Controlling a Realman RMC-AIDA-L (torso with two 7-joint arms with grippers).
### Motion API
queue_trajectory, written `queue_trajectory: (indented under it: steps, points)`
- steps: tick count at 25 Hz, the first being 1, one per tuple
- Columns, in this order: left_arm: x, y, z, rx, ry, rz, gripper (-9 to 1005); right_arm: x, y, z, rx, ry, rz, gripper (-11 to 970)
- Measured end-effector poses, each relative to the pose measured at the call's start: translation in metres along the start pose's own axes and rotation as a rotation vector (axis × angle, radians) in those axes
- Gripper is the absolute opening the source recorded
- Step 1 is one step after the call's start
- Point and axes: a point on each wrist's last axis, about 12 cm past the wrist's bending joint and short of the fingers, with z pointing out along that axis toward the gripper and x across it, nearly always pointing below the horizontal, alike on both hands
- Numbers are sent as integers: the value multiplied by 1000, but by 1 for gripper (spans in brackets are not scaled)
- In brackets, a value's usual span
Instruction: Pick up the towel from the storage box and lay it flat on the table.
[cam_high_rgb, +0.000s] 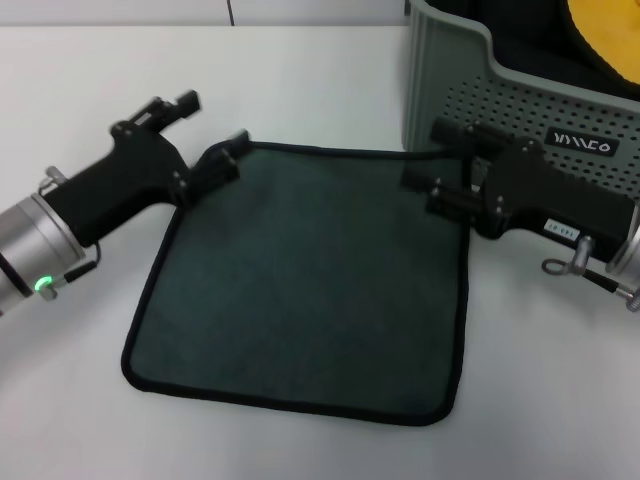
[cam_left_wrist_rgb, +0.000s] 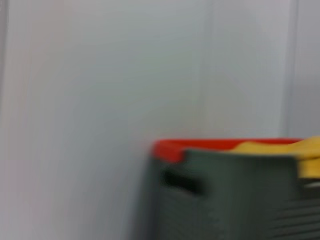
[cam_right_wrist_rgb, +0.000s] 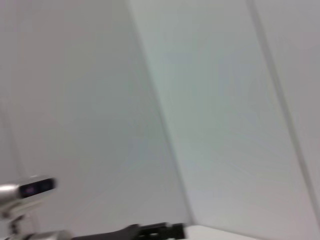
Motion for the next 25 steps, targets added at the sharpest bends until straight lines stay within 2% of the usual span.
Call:
queue_trajectory:
  steps: [6, 9, 12, 16, 25]
  points:
    - [-15, -19, -10, 296, -34, -64, 807, -11, 7, 1, -198, 53, -58, 704]
    - [-21, -24, -16, 402, -39, -73, 893, -20, 6, -5, -303, 92, -65, 703]
    - [-24, -29, -20, 496, -17, -79, 891, -31, 7, -13, -403, 111, -62, 703]
    - [-27, -35, -20, 570, -8, -77, 889, -42, 9, -23, -501, 107, -65, 702]
    - [-28, -41, -17, 651, 9, -77, 888, -42, 12, -26, -532, 118, -74, 701]
